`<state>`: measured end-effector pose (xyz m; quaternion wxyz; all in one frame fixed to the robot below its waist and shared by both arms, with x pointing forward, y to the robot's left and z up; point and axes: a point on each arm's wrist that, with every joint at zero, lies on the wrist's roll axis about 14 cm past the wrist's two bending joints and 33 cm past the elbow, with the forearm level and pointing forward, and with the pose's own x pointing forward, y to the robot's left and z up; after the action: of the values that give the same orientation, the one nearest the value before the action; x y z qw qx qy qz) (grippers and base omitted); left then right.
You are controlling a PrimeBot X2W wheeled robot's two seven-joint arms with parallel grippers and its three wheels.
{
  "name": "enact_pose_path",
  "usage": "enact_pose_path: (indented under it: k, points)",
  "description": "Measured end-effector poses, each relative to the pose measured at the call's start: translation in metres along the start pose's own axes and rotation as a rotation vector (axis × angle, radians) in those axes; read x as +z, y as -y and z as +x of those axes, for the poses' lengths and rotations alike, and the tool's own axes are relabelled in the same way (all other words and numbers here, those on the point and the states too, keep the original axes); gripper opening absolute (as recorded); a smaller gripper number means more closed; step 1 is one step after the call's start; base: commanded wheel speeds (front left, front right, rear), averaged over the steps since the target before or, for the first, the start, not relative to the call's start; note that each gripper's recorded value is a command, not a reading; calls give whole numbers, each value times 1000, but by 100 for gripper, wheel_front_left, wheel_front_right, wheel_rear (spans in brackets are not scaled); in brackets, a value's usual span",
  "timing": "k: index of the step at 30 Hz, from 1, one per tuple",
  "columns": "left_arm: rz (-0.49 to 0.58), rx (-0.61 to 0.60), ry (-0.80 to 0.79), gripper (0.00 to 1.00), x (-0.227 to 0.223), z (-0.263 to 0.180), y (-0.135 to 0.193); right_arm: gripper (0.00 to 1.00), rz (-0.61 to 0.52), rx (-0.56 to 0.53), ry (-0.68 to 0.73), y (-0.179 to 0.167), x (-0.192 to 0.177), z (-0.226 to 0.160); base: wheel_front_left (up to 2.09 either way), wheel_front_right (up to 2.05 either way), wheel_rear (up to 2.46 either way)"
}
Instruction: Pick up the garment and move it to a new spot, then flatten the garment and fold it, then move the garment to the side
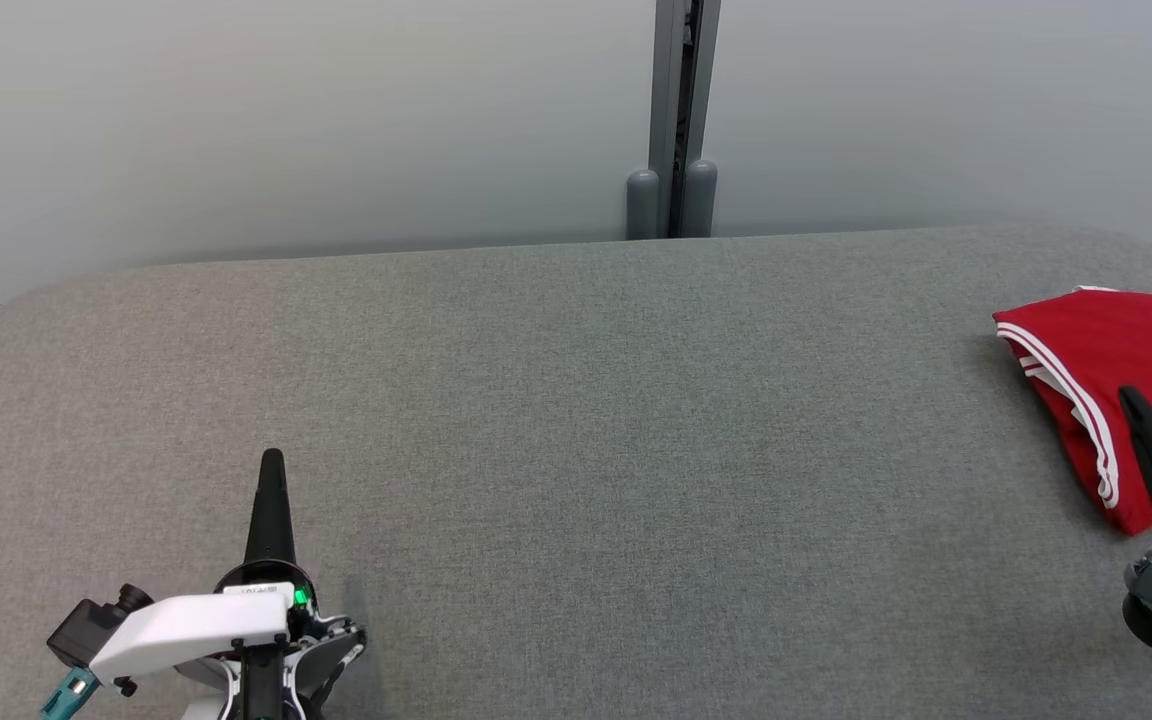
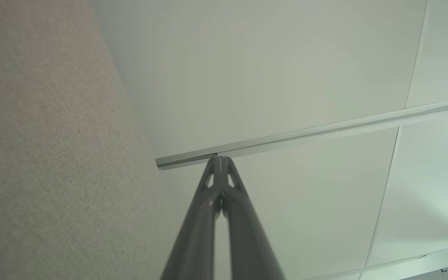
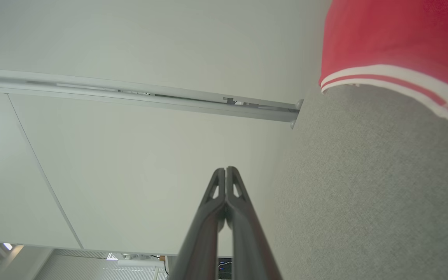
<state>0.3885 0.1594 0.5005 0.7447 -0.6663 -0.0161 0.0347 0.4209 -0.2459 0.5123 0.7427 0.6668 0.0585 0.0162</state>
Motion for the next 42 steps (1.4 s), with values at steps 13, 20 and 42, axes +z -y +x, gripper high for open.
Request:
enact_pose_path:
  k: [13, 20, 42]
  points:
    - [-83, -1, 15, 0, -2, 3, 2, 0, 82, 33, -3, -6, 3, 4, 0, 0, 0]
    - [-116, -11, 20, 0, -3, 6, 6, 0, 120, 48, -4, -8, 5, 5, 0, 0, 0]
    - [-117, -11, 20, 0, -3, 6, 6, 0, 121, 50, -5, -9, 4, 6, 0, 0, 0]
